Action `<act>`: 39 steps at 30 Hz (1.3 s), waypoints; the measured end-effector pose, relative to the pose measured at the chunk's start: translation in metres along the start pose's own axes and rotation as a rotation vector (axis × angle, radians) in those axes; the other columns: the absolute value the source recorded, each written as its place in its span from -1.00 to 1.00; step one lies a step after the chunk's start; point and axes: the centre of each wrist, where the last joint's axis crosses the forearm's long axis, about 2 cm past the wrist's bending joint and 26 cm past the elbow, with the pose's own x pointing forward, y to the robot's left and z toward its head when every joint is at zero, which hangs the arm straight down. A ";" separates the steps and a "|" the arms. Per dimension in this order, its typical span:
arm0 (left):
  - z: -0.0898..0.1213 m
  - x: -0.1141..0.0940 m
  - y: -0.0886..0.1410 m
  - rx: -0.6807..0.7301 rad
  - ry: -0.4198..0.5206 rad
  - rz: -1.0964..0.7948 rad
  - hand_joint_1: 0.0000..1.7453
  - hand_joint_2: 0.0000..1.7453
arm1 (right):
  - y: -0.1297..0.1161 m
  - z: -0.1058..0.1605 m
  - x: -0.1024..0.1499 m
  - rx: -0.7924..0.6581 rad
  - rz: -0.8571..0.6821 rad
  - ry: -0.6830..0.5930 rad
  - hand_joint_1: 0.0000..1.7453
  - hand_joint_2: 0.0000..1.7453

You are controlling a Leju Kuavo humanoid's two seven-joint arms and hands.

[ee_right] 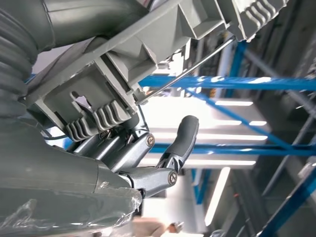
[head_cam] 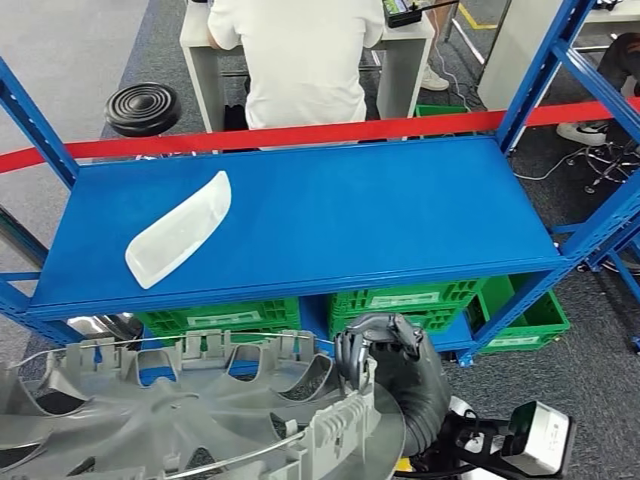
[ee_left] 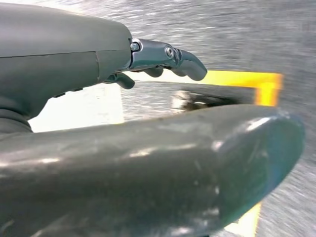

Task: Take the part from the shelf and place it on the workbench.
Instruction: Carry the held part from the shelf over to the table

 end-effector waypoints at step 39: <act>0.000 -0.001 0.018 0.069 -0.007 0.096 -1.00 -1.00 | -0.028 0.028 0.019 -0.010 0.054 -0.110 1.00 1.00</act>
